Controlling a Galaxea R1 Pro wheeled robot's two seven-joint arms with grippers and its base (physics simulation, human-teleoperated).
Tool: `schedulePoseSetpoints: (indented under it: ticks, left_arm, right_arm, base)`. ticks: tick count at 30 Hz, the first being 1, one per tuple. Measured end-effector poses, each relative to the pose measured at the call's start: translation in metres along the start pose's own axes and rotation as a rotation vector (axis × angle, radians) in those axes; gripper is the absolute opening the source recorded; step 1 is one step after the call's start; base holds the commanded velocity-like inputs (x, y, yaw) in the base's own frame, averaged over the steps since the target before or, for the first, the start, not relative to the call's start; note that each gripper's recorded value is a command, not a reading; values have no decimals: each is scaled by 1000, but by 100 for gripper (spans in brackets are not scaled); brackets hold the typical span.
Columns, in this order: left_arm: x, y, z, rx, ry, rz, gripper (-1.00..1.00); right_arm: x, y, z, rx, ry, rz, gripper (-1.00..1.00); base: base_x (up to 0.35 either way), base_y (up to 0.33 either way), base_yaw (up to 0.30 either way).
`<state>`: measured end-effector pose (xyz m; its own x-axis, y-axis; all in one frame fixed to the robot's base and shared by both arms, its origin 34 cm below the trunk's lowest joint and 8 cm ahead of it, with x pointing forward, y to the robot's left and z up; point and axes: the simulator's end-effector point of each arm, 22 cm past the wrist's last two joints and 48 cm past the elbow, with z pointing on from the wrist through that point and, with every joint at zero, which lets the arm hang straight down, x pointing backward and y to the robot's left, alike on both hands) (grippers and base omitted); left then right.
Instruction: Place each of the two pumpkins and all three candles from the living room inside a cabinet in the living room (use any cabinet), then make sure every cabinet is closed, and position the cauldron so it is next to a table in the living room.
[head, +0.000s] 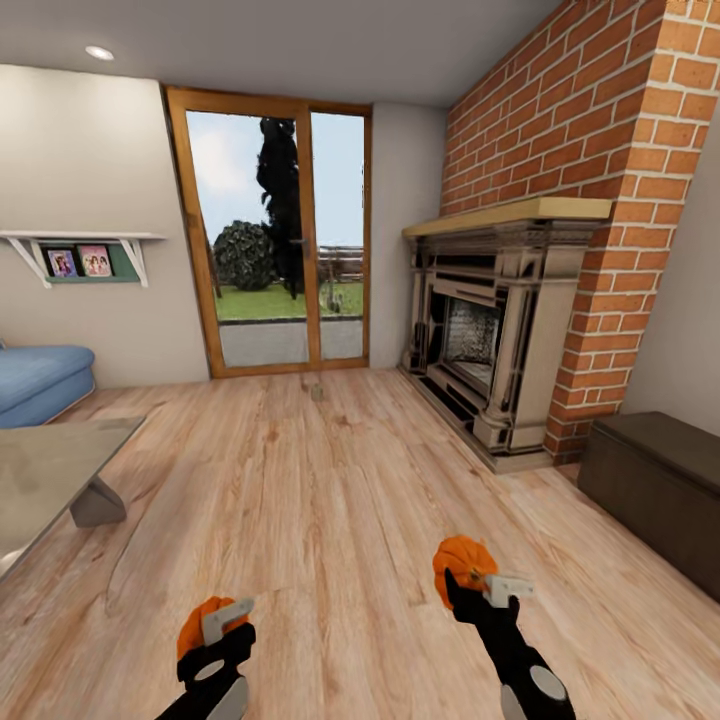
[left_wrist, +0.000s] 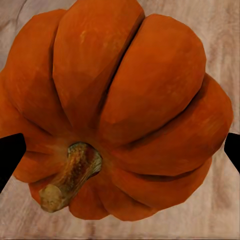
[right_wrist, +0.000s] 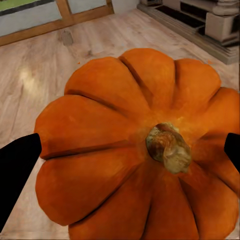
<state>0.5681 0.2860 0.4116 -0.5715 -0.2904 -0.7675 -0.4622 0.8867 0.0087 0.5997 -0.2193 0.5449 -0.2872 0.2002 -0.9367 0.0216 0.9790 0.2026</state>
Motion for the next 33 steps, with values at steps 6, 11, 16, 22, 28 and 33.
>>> schedulePoseSetpoints:
  ticks: [6,11,16,22,28,33]
  left_arm:
    - [-4,9,-3,-20,10,17,-100]
    - [-1,16,-6,-37,36,32,-100]
    - [-4,13,-10,-15,48,44,-100]
    - [-14,8,-17,5,50,45,-100]
    - [-16,10,-22,-3,66,66,-100]
    - [-23,10,-28,-6,70,70,-100]
  right_arm:
    - [32,-8,-22,20,70,2,-100]
    - [16,-22,-27,35,36,-25,-100]
    - [8,-24,-28,41,34,-29,-100]
    - [-3,-23,-29,43,32,-28,-100]
    - [-10,-20,-31,45,42,-27,-100]
    - [-20,-17,-32,43,42,-26,-100]
  base:
    - [0,0,0]
    - [0,0,-31]
    - [0,0,-240]
    - [0,0,-266]
    - [-97,-43,-140]
    - [-123,-54,-2]
